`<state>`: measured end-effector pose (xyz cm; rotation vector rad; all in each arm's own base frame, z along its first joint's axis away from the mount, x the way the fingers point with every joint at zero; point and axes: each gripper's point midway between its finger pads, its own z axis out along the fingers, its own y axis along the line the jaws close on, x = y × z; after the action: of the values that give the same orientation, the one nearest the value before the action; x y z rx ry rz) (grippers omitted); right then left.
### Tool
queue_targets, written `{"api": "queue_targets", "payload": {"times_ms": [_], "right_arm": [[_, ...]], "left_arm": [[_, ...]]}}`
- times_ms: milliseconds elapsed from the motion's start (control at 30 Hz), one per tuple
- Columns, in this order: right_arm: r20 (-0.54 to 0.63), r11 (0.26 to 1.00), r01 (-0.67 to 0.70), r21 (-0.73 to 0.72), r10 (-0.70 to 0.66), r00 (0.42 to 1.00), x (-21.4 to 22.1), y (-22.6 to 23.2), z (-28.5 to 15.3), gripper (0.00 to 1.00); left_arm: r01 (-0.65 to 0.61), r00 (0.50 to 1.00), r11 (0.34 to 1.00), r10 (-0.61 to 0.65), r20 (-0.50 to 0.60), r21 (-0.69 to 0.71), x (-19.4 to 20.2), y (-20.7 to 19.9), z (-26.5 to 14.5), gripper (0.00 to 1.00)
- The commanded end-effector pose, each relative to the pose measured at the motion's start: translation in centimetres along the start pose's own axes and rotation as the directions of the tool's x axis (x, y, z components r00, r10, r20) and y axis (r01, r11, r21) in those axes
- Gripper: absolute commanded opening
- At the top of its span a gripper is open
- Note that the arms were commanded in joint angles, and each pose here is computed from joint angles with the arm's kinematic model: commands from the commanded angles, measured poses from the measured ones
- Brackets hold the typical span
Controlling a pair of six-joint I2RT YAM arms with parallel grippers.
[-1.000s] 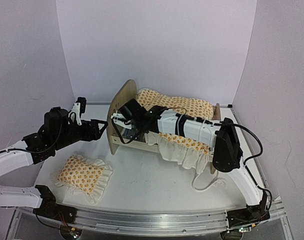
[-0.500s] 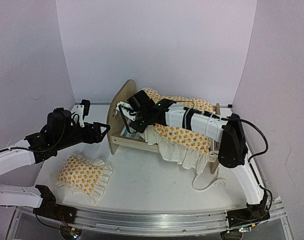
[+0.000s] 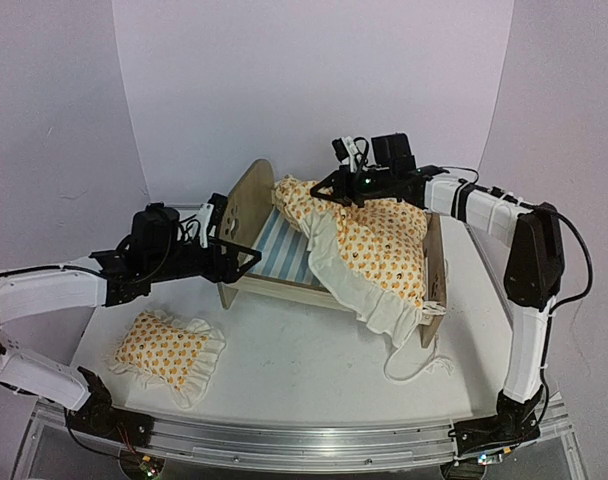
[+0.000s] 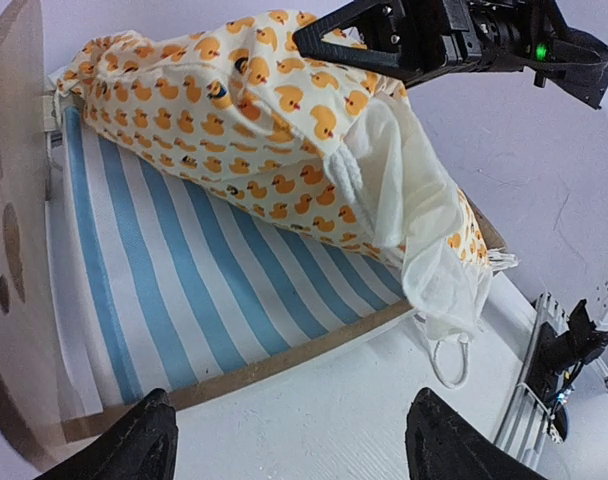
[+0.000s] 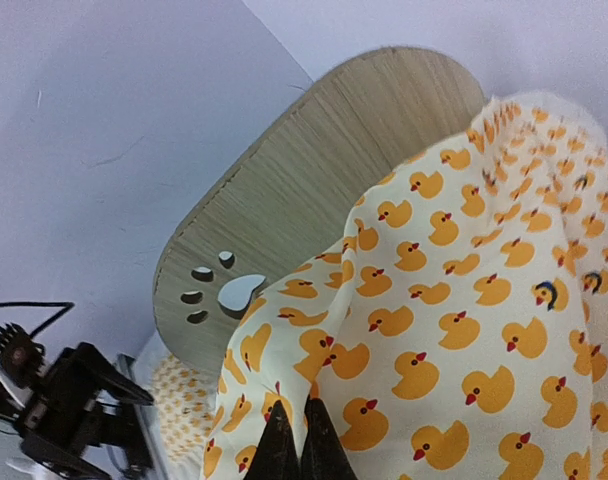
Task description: Set up the pet bed
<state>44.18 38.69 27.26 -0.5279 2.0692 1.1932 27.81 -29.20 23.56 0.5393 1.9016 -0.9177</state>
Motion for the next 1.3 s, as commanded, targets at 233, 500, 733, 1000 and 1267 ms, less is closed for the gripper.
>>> {"api": "queue_targets", "payload": {"times_ms": [233, 500, 733, 1000, 1267], "right_arm": [[-0.072, 0.941, -0.217, -0.258, 0.206, 0.976, 0.0, 2.0, -0.2, 0.0], [-0.047, 0.937, -0.175, -0.303, 0.169, 0.985, -0.9, 3.2, -0.9, 0.0], [-0.06, 0.932, -0.162, -0.324, 0.15, 0.987, -0.5, 3.2, -0.9, 0.03], [-0.031, 0.963, -0.067, -0.262, 0.061, 0.998, -0.4, 0.4, -0.7, 0.21], [-0.082, 0.918, 0.218, 0.33, -0.202, 0.976, -1.0, -3.6, -4.9, 0.61]], "left_arm": [[0.012, 0.996, 1.0, -0.011, 0.093, -0.014, -6.0, -2.2, 9.1, 0.81], [0.119, 0.988, 0.992, -0.114, 0.101, -0.049, -6.5, -0.9, 13.2, 0.75], [-0.056, 0.988, 0.998, 0.052, 0.142, 0.021, -9.3, -3.4, 12.0, 0.13], [-0.234, 0.964, 0.958, 0.25, 0.085, -0.164, -11.8, -2.5, 6.0, 0.0], [-0.157, 0.983, 0.986, 0.15, -0.108, -0.061, -11.8, -4.6, 6.3, 0.0]]}}
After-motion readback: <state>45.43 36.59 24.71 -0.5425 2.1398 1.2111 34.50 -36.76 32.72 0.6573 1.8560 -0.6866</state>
